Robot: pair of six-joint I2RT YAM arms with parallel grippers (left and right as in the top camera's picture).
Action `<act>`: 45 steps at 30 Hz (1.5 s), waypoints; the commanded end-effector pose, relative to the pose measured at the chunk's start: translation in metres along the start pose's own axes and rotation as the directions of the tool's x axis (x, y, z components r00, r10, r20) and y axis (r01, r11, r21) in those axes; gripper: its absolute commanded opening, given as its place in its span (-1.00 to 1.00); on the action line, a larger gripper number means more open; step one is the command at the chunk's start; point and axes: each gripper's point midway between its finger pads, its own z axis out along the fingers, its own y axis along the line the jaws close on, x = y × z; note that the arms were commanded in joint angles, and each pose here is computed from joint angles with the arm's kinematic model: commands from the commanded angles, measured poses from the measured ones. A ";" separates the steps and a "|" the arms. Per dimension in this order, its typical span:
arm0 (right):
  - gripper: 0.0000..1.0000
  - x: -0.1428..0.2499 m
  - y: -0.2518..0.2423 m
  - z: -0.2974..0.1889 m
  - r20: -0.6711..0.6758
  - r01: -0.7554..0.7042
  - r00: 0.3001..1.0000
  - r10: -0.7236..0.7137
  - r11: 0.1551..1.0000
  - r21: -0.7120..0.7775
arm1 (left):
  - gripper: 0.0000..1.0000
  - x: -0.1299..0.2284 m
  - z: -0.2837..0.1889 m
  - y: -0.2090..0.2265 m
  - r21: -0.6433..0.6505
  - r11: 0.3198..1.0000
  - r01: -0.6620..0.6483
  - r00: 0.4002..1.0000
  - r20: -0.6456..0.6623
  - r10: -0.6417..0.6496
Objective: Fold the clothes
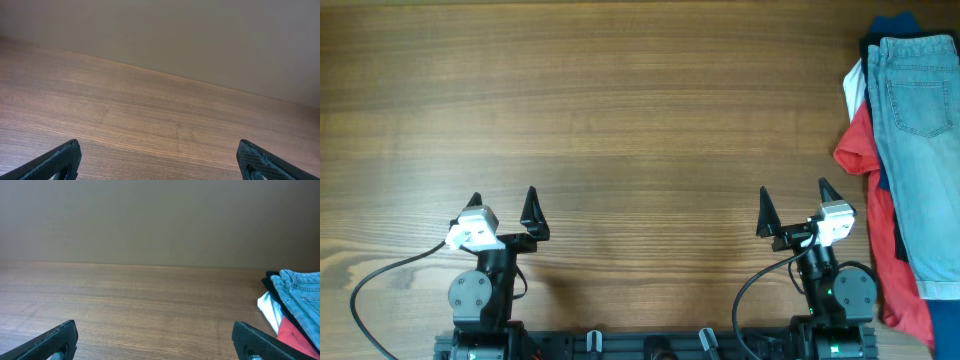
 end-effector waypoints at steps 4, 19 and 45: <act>0.99 -0.003 0.002 -0.001 0.011 -0.004 1.000 0.004 1.000 -0.012 | 1.00 0.000 0.000 0.000 0.000 1.000 -0.020 1.000 0.007 0.020; 0.99 -0.003 0.002 -0.001 0.011 -0.004 1.000 0.004 1.000 -0.012 | 1.00 0.000 0.000 0.000 0.000 1.000 -0.020 1.000 0.007 0.020; 0.99 -0.004 0.016 -0.001 -0.015 -0.331 0.943 0.331 0.939 -0.096 | 0.99 0.000 0.000 0.000 -0.001 1.000 -0.020 1.000 0.007 0.020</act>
